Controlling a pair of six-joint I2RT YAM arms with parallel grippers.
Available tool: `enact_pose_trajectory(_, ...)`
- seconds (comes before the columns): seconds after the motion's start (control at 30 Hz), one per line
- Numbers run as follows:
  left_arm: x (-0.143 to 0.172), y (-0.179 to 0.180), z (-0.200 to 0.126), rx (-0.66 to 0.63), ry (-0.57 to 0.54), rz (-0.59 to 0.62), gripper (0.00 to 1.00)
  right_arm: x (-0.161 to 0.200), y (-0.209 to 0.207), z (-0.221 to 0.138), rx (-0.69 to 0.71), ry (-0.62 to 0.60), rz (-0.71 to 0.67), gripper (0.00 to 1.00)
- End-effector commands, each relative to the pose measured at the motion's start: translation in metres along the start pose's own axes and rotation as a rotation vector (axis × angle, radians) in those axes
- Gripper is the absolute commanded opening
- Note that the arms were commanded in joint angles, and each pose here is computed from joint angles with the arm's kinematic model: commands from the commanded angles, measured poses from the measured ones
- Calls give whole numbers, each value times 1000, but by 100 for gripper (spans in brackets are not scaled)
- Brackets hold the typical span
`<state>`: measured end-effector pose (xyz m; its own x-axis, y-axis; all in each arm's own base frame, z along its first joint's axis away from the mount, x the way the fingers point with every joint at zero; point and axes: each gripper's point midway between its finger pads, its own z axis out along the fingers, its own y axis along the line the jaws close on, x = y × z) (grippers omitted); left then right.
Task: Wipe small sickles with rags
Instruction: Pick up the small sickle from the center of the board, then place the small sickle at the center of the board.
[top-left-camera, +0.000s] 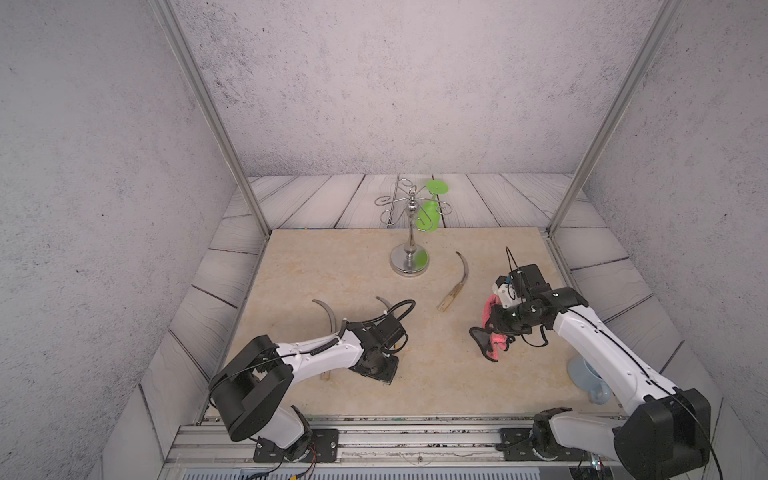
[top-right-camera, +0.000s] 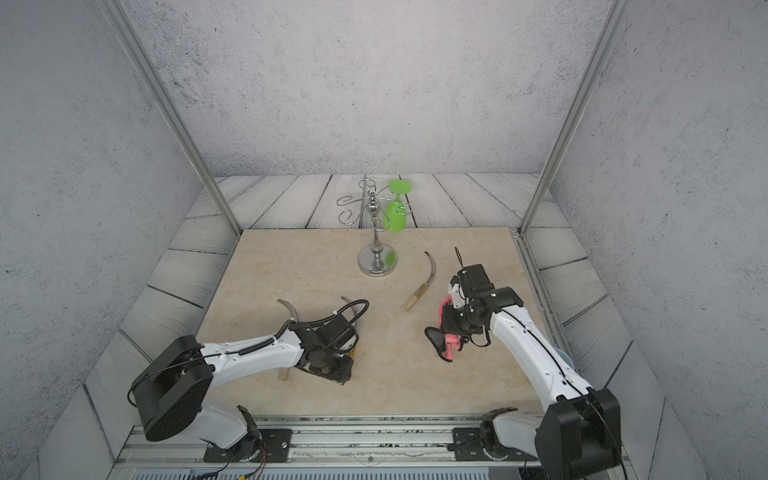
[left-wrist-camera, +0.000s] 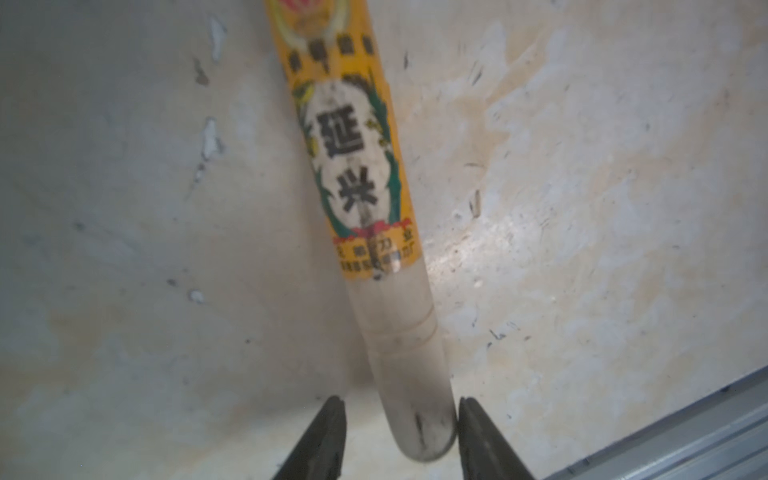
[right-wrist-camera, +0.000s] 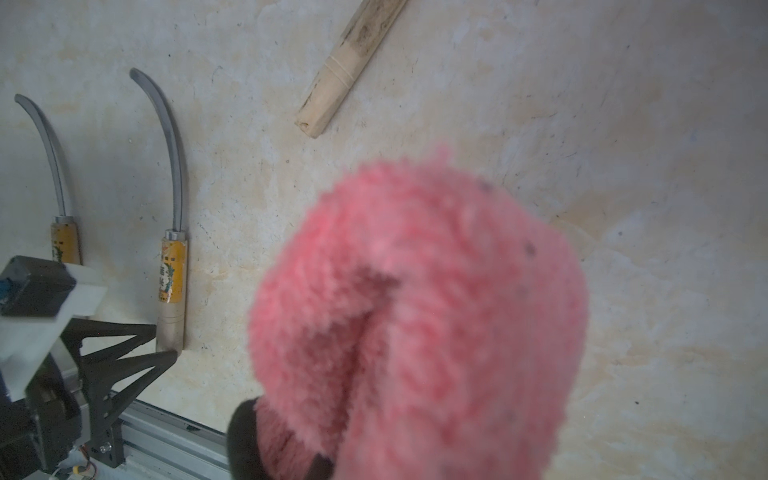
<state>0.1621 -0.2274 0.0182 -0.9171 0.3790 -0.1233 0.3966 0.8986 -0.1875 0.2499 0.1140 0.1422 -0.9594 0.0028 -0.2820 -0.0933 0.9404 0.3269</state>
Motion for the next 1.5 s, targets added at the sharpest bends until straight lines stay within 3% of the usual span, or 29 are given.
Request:
enact_pose_trajectory(0.0,-3,-3,6,11,3,-9,46,-1,4,-4,-10,-8,0,22)
enact_pose_trajectory(0.17,-3,0,12,-5,6,-11,40,-2,6,-5,-14,-8,-2,23)
enact_pose_trajectory(0.23,-3,0,13,-9,7,-11,32,-2,6,-5,-16,-7,-2,23)
enact_pose_trajectory(0.4,-1,0,12,-3,15,-1,0,-1,6,-6,-12,-8,-2,23)
enact_pose_trajectory(0.53,-2,-6,1,5,-4,43,0,-3,5,-10,-1,-20,2,23)
enact_pose_trajectory(0.9,4,-64,-27,47,-69,263,0,-1,5,-22,10,-38,10,23)
enact_pose_trajectory(1.2,-22,-113,-19,167,-113,449,0,14,-2,-25,38,-3,37,23)
enact_pose_trajectory(1.47,-45,-130,15,158,-76,518,0,23,-6,-2,25,46,86,23)
